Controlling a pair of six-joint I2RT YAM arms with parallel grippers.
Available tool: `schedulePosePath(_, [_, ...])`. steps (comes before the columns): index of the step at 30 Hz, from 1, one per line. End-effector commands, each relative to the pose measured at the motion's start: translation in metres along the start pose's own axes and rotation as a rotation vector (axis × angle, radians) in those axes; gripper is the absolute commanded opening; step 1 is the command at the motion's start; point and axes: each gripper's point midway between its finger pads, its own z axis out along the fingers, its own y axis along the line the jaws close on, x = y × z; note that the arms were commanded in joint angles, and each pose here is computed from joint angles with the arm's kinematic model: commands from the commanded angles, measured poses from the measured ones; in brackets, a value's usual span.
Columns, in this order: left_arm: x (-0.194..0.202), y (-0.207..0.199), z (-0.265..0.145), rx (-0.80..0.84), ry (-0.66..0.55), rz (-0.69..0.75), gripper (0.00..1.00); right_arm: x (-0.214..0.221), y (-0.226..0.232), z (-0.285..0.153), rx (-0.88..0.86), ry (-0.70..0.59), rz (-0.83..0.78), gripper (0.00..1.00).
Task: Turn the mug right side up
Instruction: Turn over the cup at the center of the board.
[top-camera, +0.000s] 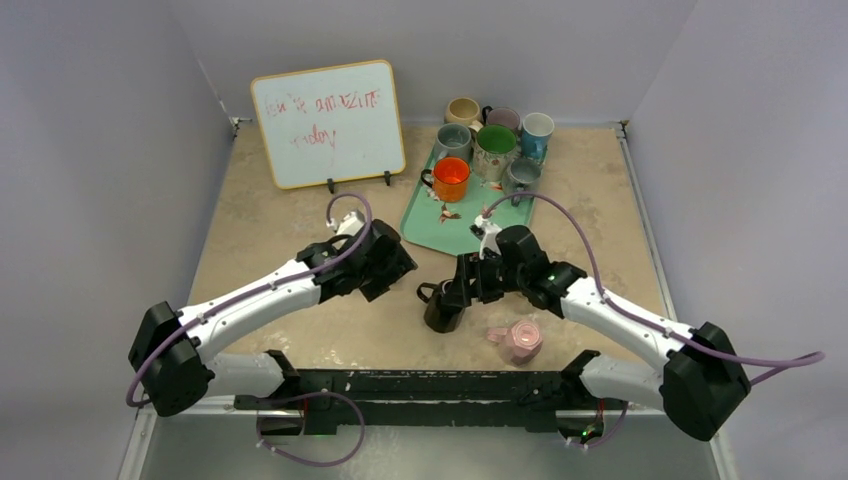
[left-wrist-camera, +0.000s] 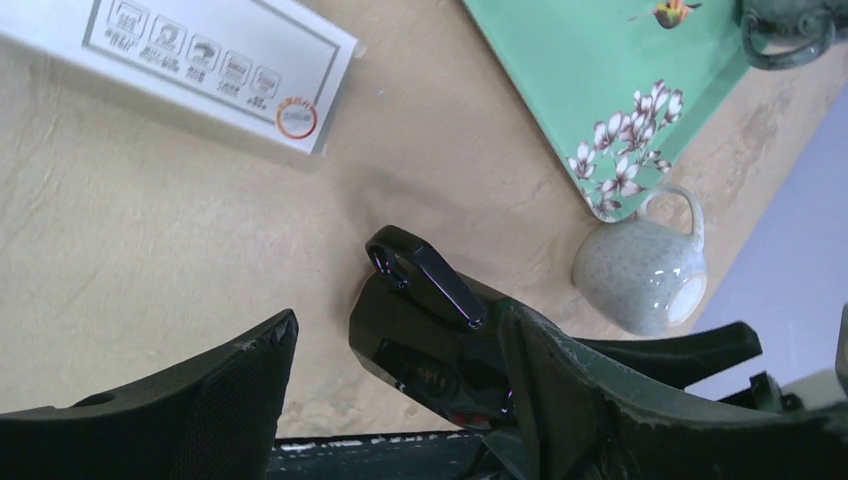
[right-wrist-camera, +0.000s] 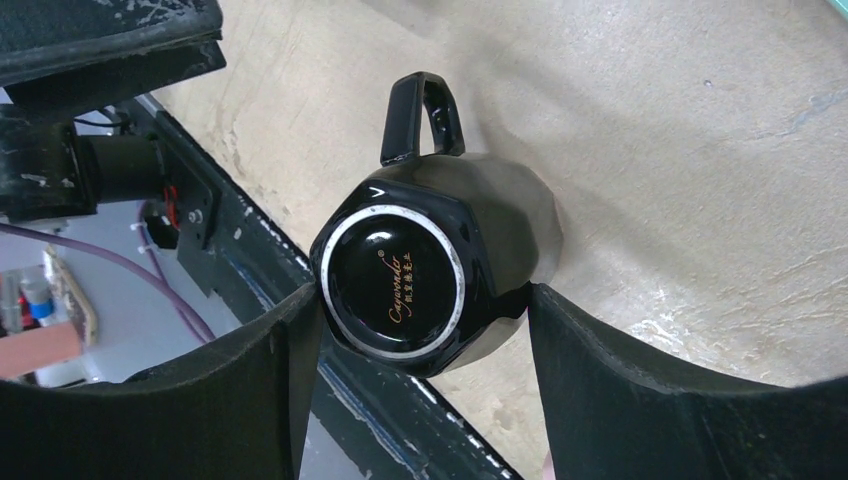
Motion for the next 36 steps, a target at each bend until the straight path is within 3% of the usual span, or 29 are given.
schedulePosePath(1, [0.003,0.007,-0.008,-0.046,0.02,-0.212,0.73,-0.003,-0.008,0.002,0.098,-0.044,-0.076,0.7])
schedulePosePath(11, [0.021,0.011,0.008,-0.142,0.088,-0.389,0.6,0.007,-0.003,0.01,0.114,-0.055,-0.117,0.7])
schedulePosePath(16, [0.026,0.015,0.022,-0.209,0.087,-0.405,0.6,0.011,0.003,0.013,0.115,-0.05,-0.135,0.71])
schedulePosePath(23, [0.027,-0.005,0.032,-0.178,0.098,-0.416,0.6,0.015,0.006,0.015,0.117,-0.039,-0.146,0.72])
schedulePosePath(29, [0.033,-0.014,0.044,-0.154,0.128,-0.478,0.54,0.019,0.008,0.02,0.106,-0.031,-0.142,0.73])
schedulePosePath(36, [0.045,-0.014,0.052,-0.228,0.169,-0.451,0.49,0.02,0.007,0.02,0.11,-0.037,-0.145,0.73])
